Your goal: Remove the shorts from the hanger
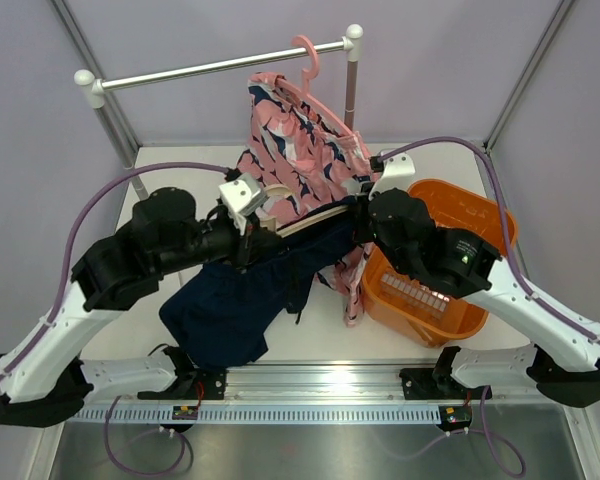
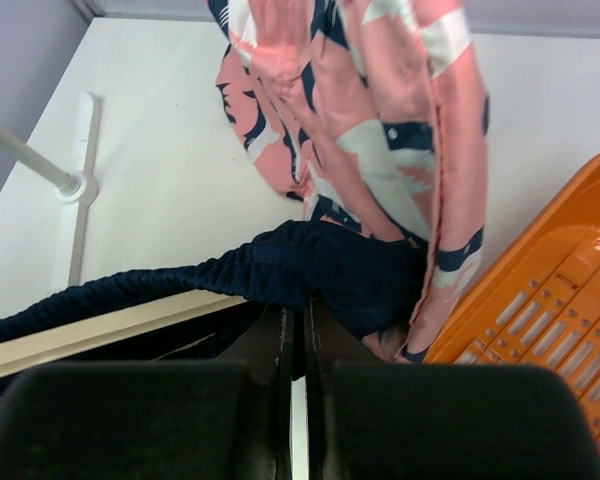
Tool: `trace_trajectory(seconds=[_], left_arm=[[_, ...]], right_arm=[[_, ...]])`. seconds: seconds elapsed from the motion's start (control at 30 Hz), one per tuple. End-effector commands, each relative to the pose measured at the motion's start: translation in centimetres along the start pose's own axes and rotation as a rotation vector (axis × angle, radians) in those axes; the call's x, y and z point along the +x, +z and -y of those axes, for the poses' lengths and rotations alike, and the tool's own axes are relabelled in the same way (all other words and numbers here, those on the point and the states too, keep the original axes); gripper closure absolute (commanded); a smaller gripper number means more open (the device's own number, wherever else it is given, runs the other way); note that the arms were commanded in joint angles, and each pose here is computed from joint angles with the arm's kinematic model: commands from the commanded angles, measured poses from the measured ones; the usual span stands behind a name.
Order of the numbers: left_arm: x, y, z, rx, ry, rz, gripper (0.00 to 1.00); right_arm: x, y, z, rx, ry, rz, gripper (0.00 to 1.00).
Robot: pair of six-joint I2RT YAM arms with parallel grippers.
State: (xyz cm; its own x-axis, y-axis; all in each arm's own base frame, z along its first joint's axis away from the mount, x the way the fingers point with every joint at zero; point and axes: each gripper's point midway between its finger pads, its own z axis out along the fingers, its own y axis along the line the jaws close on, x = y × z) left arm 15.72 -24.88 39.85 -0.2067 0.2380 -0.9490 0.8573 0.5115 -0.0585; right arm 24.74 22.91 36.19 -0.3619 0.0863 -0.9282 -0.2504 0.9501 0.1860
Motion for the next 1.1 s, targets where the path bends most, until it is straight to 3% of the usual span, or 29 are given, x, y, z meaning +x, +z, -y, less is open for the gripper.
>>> trace_trajectory(seconds=[0.0,0.23,0.47,0.63,0.83,1.07], left_arm=[[-1.5,-3.0,2.0,0.096,0.027,0.120,1.00],[-1.6,-6.7,2.4,0.098,0.049,0.207,1.00],[-2.5,-8.5,1.4,0.030,0.026,0.318,1.00],[-4.1,-9.1,0.0,-0.049,-0.020,0.452,1.00],[-5.4,-9.4,-0.7,-0.083,-0.062,0.575,1.00],[-5.8,-7.8,-2.6,-0.170,-0.137,0.642,1.00]], right_arm=[[-3.7,0.6,3.6,0.163,0.009,0.096,1.00],[-4.3,3.1,6.9,0.238,0.033,0.092,1.00],[-3.6,3.8,6.0,0.185,0.051,0.080,1.00],[-1.4,4.1,2.7,0.001,0.107,0.001,1.00],[1.5,4.3,-0.5,-0.093,0.102,-0.054,1.00],[4.0,1.4,-9.7,-0.316,0.055,-0.099,1.00]])
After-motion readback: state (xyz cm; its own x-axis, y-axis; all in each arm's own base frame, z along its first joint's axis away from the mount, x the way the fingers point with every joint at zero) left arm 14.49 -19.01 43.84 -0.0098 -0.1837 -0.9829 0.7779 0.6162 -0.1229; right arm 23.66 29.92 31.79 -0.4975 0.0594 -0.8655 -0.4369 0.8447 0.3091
